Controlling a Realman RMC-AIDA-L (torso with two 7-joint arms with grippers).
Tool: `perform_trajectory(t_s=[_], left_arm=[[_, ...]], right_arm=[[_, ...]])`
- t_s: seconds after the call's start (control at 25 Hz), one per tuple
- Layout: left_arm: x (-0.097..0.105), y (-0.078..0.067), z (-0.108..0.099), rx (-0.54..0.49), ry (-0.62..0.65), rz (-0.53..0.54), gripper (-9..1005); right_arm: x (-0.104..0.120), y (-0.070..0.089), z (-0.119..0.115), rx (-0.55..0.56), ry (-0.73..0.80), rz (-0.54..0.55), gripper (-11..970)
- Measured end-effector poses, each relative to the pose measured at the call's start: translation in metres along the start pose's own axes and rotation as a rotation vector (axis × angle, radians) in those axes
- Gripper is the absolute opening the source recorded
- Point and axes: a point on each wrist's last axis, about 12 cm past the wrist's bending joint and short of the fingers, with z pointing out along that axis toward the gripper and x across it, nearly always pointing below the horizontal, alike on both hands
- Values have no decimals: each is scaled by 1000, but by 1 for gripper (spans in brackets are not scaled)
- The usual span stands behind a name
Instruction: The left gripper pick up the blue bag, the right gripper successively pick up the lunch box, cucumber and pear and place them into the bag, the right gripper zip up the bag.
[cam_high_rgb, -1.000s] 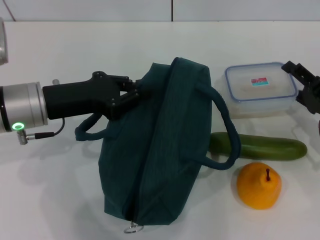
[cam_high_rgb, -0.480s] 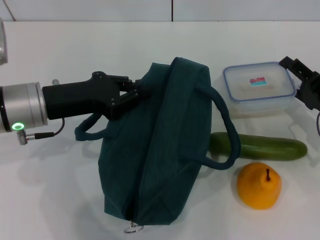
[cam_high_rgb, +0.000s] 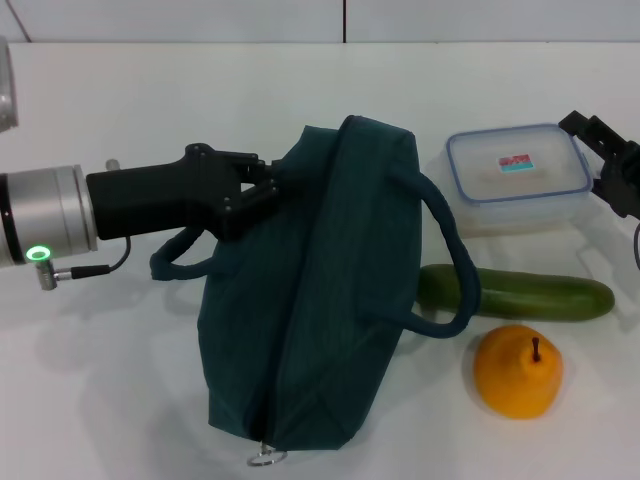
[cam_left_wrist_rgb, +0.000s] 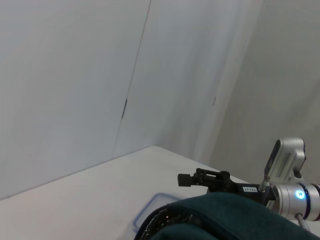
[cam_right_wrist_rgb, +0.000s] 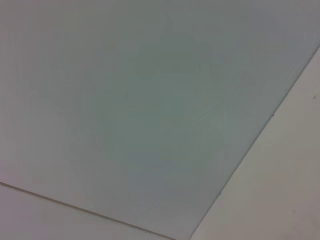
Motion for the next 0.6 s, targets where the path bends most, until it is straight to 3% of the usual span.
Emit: perform_trajectory(t_s=[0.6], left_arm=[[4, 0, 2, 0, -1, -3, 134]], right_arm=[[-4, 0, -1, -4, -13, -7, 757]])
